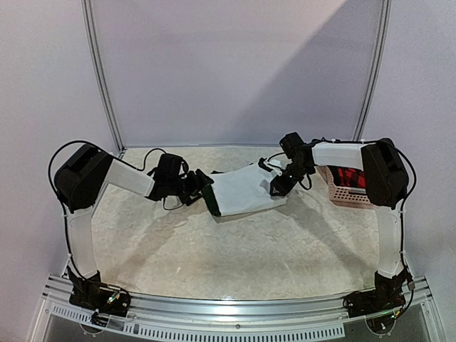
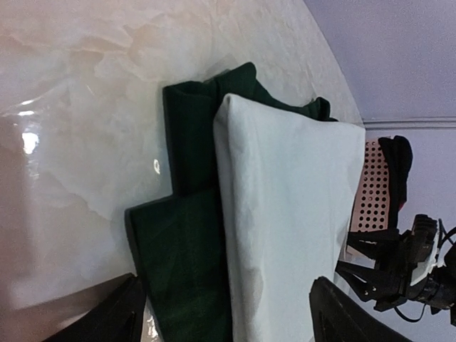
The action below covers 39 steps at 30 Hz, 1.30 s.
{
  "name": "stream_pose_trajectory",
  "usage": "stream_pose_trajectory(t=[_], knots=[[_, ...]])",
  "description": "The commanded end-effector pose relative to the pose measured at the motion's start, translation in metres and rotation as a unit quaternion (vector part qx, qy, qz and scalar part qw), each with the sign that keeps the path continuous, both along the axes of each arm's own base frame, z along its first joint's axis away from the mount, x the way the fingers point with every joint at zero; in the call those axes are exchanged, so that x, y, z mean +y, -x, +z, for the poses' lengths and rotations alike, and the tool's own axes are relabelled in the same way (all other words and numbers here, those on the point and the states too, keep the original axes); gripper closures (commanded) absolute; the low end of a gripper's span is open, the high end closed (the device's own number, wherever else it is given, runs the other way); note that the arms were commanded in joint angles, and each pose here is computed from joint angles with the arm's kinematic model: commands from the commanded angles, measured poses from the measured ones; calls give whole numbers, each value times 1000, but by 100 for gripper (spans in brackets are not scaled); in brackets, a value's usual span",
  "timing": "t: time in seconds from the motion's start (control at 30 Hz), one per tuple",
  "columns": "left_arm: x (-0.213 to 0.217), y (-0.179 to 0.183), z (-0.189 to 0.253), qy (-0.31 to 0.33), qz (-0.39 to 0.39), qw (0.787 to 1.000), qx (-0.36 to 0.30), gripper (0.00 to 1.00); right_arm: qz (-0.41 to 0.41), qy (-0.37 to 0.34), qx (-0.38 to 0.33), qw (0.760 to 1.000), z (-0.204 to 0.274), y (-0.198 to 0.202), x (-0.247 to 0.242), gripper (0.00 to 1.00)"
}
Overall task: Fold and stack the mixed laundry pile
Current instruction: Pick up the square-folded T-shirt from the center of the board, then move the square folded T-shirt to the corner of the board.
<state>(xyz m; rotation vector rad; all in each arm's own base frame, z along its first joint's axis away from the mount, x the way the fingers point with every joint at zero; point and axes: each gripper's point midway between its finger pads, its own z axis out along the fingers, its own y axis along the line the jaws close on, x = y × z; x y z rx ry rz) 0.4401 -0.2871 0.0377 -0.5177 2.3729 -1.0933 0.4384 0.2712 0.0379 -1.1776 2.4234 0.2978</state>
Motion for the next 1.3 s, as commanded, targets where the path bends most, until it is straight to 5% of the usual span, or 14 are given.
stream_pose_trajectory(t=[0.0,0.37,0.6,0.77,1.0,1.27], knots=[[-15,15,-22,-21,-25,998,57,18,-5,-3,24,1000,-9,1,1,57],[-34,19,-40,-46,-42,992,107,25,-3,-7,36,999,-10,4,3,57],[-59,5,-31,-23,-65,994,90,45,-5,-11,45,999,-12,7,4,58],[-54,4,-36,-64,-90,988,110,68,-6,-7,39,999,2,8,0,59],[-3,-5,-21,-160,-123,974,106,99,-2,-6,4,1000,76,31,-23,58],[108,-34,-4,-354,-157,914,117,100,0,-43,-25,999,113,78,-41,57]])
